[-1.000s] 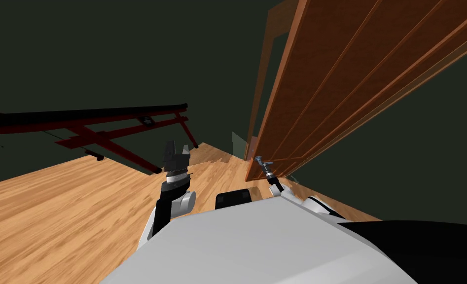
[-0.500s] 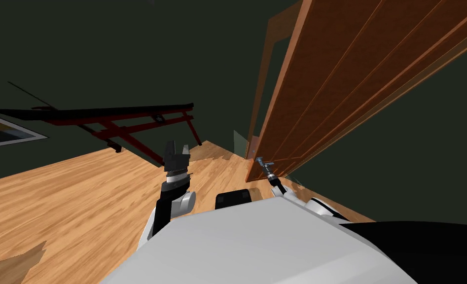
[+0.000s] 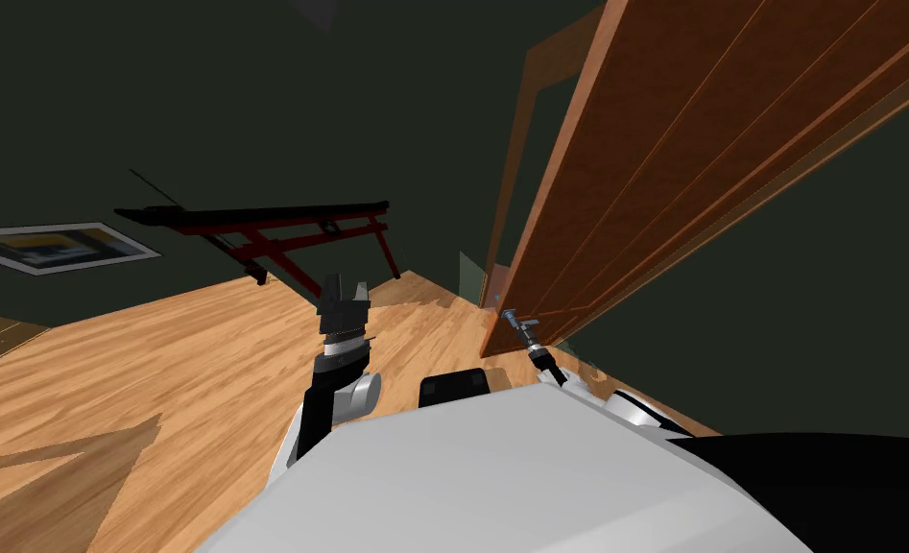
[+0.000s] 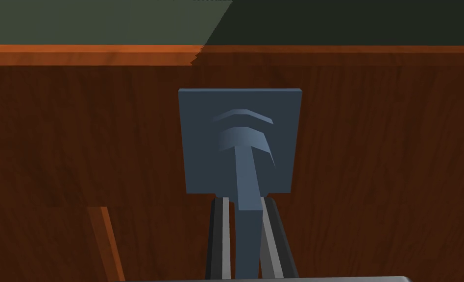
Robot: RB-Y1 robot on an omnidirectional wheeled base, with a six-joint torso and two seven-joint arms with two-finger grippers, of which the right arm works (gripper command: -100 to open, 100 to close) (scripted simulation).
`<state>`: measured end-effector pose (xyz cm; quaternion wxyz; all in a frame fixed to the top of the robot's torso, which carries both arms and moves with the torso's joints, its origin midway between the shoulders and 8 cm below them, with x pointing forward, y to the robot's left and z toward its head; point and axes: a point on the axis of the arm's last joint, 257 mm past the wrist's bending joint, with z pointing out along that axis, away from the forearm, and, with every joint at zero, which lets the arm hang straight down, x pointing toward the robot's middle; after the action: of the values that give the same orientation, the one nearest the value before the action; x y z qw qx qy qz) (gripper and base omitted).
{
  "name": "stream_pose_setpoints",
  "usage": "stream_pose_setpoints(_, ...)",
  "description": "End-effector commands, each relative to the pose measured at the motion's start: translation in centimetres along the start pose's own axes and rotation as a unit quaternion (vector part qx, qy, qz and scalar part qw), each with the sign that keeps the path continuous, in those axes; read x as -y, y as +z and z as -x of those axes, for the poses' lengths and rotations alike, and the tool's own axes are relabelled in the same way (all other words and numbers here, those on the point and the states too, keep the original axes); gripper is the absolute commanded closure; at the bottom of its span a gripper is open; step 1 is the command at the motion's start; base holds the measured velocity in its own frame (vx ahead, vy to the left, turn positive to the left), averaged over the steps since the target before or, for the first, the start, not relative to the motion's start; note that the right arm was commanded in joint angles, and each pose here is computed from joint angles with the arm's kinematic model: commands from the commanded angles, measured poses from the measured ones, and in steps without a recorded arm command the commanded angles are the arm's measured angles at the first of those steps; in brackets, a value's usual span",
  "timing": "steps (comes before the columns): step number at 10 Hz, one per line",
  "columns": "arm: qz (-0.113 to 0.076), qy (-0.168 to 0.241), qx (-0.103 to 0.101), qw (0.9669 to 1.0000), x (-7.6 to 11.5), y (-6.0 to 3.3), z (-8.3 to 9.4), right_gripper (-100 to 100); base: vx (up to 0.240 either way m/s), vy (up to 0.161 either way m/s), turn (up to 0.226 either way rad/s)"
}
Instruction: Pull the door open
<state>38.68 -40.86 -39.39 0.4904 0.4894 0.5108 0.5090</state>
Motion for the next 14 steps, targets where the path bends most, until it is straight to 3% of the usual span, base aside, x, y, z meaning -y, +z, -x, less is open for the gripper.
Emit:
stream_pose_setpoints(1, 0.0, 0.001, -0.006, 1.0, 0.0, -0.89, 0.3, 100, -0.158, -0.057, 0.139)
stream_pose_setpoints(5, 0.0, 0.002, -0.014, 0.9999, -0.1, -2.81, 1.2, 100, -0.131, -0.054, 0.103)
stream_pose_setpoints(6, -0.001, 0.003, -0.015, 0.9999, 0.1, -2.49, 0.7, 100, -0.065, -0.02, 0.032)
stream_pose_setpoints(7, -0.002, 0.003, -0.018, 0.9998, 0.1, -3.27, 0.9, 100, -0.111, -0.036, 0.219)
stream_pose_setpoints(14, 0.0, 0.002, -0.027, 0.9996, 0.0, -6.08, 1.8, 100, -0.205, -0.091, 0.17)
